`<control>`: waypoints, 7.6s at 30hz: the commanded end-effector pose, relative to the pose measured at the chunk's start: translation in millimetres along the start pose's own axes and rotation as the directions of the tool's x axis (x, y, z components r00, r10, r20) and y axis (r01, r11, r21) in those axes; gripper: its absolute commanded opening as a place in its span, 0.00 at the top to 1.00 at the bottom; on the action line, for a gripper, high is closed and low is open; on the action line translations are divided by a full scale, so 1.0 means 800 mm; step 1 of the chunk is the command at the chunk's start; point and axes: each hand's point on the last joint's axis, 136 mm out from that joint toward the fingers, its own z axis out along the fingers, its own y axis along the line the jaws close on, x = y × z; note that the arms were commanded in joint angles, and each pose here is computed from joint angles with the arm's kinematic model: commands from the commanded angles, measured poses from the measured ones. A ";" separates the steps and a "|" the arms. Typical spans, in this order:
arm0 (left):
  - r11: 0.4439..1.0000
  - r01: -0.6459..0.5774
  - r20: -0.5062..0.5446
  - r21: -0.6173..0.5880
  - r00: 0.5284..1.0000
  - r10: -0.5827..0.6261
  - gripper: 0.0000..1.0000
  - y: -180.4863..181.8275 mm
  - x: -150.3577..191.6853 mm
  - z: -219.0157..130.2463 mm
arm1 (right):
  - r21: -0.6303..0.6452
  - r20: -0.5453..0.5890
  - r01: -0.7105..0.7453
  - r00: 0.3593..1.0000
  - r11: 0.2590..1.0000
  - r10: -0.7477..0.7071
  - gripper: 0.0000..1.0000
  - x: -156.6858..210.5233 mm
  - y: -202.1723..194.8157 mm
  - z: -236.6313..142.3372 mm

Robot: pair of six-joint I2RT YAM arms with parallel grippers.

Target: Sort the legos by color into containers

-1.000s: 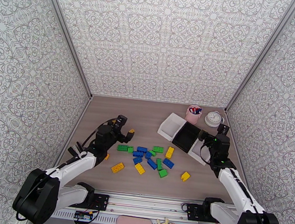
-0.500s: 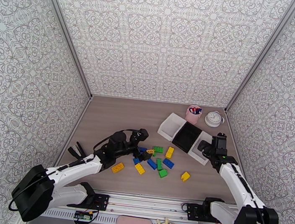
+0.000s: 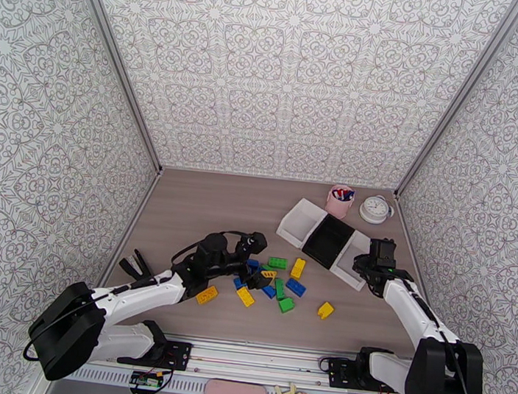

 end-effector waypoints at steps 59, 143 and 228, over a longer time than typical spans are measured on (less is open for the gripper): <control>0.983 -0.039 -0.051 -0.179 0.998 0.030 0.00 0.016 0.014 -0.053 | -0.324 0.179 0.432 0.902 0.842 -0.394 0.97 -0.078 0.364 0.064; 0.990 -0.025 -0.008 -0.138 1.000 0.024 0.00 0.078 0.008 -0.063 | -0.382 0.118 0.239 0.971 0.893 -0.209 0.76 -0.014 0.334 -0.044; 0.351 0.263 -0.294 -0.899 0.232 -0.927 0.24 0.177 0.253 -0.133 | -0.595 0.745 0.771 0.422 -0.227 -0.517 0.00 0.107 0.427 -0.225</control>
